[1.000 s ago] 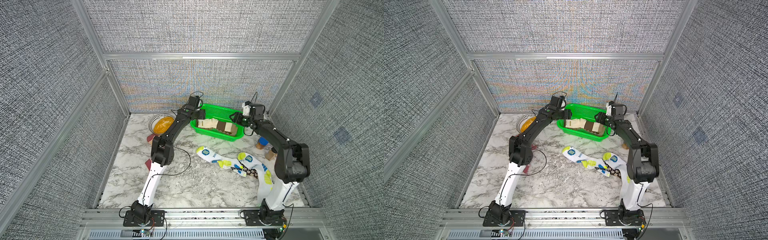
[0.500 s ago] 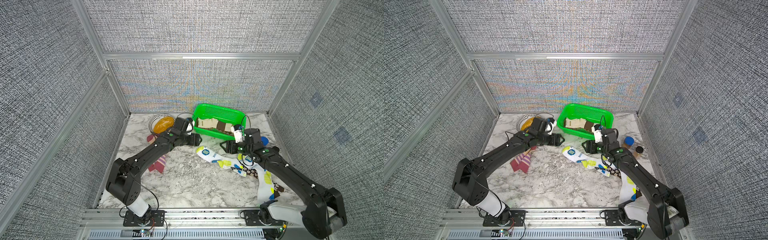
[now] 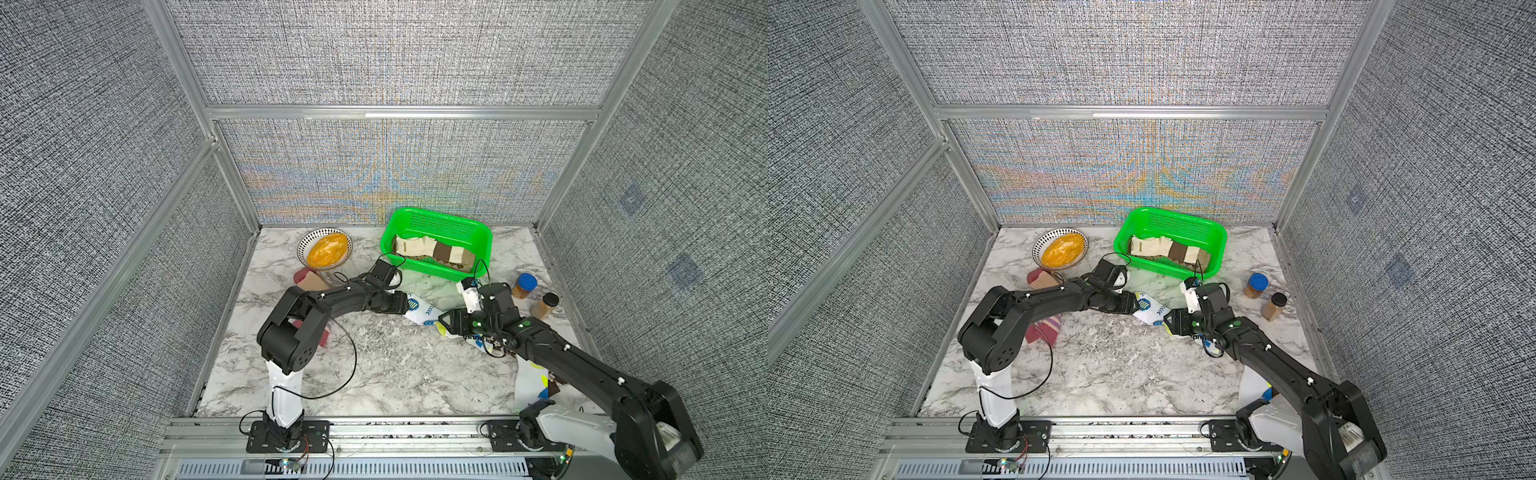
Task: Place the socks together as a pair
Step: Move the sock to the center of the board, then adjust the sock at the center of the board.
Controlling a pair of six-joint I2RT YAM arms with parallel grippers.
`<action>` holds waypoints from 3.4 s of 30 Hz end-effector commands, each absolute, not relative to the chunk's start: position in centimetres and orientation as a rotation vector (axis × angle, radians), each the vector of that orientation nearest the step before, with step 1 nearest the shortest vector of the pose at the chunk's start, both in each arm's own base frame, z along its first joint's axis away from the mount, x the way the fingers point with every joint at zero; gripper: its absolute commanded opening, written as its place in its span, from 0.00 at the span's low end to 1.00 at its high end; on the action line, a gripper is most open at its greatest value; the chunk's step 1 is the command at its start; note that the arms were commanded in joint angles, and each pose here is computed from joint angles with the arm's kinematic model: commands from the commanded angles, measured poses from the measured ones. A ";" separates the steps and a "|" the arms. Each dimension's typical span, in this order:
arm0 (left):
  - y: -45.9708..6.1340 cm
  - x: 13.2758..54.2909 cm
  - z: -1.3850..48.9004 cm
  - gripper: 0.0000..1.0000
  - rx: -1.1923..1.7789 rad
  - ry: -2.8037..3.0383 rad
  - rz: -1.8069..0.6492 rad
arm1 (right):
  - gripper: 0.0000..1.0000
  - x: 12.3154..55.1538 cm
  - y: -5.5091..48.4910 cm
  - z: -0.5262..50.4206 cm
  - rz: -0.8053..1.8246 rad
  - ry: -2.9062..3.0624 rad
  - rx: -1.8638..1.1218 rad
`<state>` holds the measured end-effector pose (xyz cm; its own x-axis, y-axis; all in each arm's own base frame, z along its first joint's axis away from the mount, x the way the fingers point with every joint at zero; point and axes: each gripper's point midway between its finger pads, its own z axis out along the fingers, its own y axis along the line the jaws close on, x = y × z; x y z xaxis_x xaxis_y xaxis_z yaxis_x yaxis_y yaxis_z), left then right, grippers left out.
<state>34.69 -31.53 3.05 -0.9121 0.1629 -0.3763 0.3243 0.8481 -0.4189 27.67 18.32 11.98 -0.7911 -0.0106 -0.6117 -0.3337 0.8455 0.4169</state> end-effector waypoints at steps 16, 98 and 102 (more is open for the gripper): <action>-27.1 35.0 3.5 0.01 0.329 2.626 -0.379 | 0.67 28.0 19.1 11.9 0.736 2.364 -0.241; -26.1 28.1 26.7 0.01 0.740 1.775 -0.332 | 0.60 39.5 20.9 23.5 0.756 2.047 -0.336; -27.5 23.7 21.8 0.01 0.907 1.794 -0.262 | 0.65 38.9 20.6 23.4 0.778 2.066 -0.358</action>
<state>24.67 -27.82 22.99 -0.2179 0.3660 -0.9047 0.6948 0.7092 0.1196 39.77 19.97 23.31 -0.5598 0.0515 -0.8270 -0.4728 0.7998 0.3699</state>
